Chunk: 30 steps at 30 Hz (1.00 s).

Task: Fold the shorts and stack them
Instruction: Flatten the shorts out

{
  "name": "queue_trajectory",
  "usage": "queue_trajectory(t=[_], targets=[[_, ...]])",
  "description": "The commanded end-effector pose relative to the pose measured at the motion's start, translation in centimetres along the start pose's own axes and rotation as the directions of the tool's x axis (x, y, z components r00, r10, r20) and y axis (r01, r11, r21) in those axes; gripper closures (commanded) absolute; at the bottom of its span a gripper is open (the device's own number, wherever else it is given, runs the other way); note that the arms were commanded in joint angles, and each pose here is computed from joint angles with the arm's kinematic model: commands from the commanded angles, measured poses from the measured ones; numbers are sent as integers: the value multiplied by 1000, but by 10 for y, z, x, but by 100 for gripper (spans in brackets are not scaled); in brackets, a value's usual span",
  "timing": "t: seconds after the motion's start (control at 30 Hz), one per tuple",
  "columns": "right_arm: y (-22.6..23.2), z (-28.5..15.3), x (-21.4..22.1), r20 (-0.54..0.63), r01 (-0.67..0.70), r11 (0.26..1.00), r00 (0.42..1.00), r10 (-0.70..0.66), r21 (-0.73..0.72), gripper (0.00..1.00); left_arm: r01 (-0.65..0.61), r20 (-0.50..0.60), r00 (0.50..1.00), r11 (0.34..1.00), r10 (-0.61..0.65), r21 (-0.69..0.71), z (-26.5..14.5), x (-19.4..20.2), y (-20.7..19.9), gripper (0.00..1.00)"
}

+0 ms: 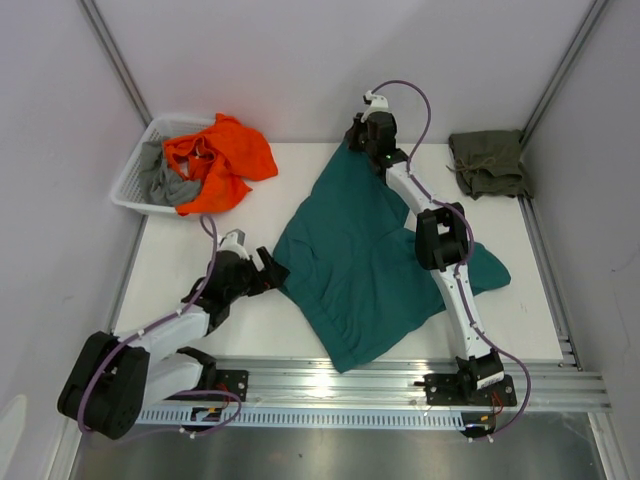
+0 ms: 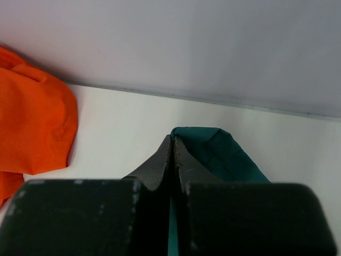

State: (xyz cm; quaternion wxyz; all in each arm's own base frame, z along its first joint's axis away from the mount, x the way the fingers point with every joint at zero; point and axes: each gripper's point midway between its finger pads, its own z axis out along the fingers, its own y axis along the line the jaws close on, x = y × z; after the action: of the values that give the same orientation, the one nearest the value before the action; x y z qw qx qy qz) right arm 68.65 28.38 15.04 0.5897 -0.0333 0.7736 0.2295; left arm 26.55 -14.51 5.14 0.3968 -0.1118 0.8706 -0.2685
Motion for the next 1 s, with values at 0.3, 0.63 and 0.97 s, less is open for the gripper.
queue_trajectory(t=[0.3, 0.63, 0.97], targets=[[-3, 5, -13, 72, -17, 1000, 997, 18, -17, 100, 117, 38, 991, 982, -124, 151, 18, -15, -28, 13], [1, 11, -26, 197, -91, 993, 975, 105, -76, 100, 210, 198, 957, 977, -210, 24, 50, -56, 1, 57], [3, 17, -44, 332, -209, 962, 907, 259, -178, 100, 241, 277, 931, 970, -240, 31, 58, -106, 14, 77]])
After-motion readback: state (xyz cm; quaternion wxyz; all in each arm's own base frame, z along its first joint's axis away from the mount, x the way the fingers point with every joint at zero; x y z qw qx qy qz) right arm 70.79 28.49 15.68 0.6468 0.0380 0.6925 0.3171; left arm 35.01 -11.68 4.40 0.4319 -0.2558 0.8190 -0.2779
